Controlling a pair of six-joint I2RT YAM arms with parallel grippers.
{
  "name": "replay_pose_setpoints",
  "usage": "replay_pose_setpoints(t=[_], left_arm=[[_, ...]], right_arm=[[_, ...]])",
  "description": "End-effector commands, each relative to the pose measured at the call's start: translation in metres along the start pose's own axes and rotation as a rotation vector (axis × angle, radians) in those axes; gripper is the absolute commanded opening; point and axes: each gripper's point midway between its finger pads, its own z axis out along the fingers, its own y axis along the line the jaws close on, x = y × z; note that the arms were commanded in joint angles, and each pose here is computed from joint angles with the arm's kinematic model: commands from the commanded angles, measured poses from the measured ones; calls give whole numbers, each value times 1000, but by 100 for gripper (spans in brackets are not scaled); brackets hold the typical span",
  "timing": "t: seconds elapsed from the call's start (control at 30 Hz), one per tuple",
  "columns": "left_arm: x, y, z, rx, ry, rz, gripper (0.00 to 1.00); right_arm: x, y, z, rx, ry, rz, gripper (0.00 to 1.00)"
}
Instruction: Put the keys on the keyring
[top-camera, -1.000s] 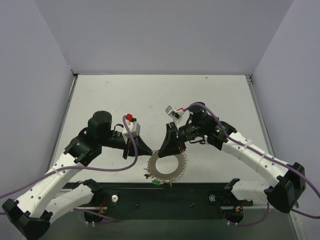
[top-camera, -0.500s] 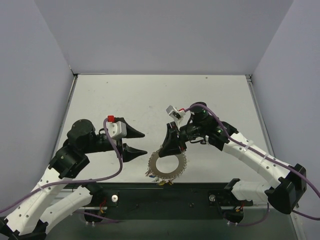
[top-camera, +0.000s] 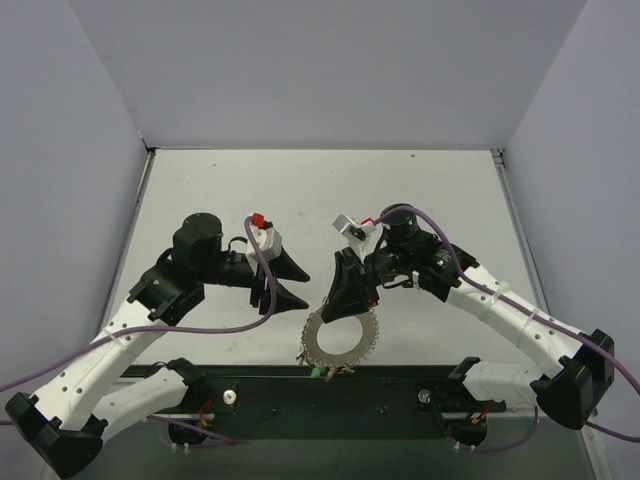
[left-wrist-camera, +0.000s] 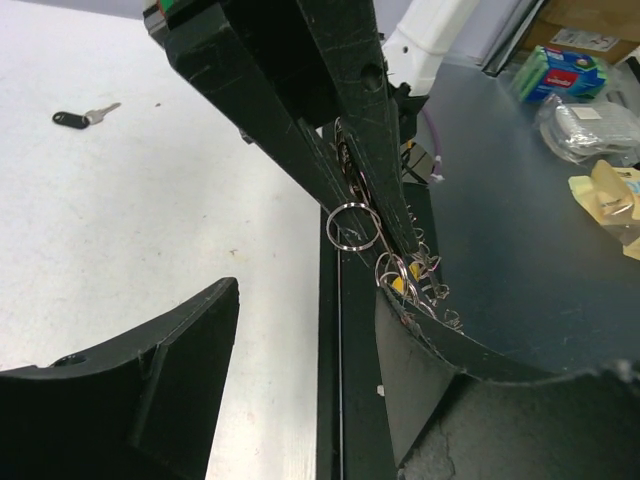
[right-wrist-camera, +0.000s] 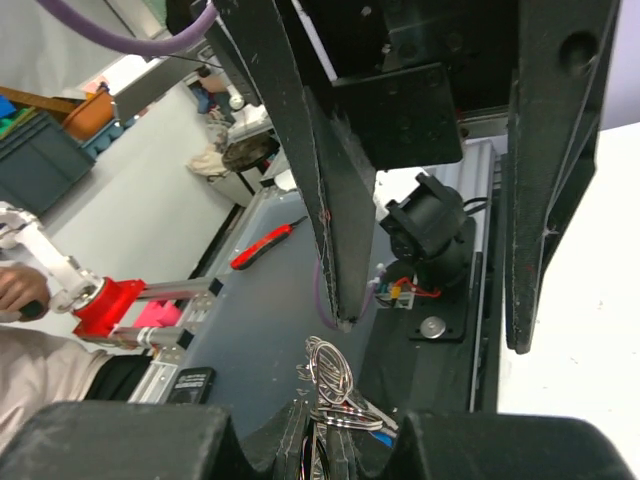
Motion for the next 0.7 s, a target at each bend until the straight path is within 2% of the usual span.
replay_pose_setpoints(t=[0.0,0.3,0.53,0.67], left_arm=[[-39,-22,-5,113,-72,115,66],[-58,-36,-1,323,-89,127,64],[-59,-24,11,358,-68,71,49],[-56,-20,18,399,-64,20,48]], right_arm=[[-19,37,-8,-142,-19,-110,0],[-21,47,-10,-177,-16,-122,0],[-22,48,-10,-171,-16,-125,0],[-23,46,-10,-159,-17,-126,0]])
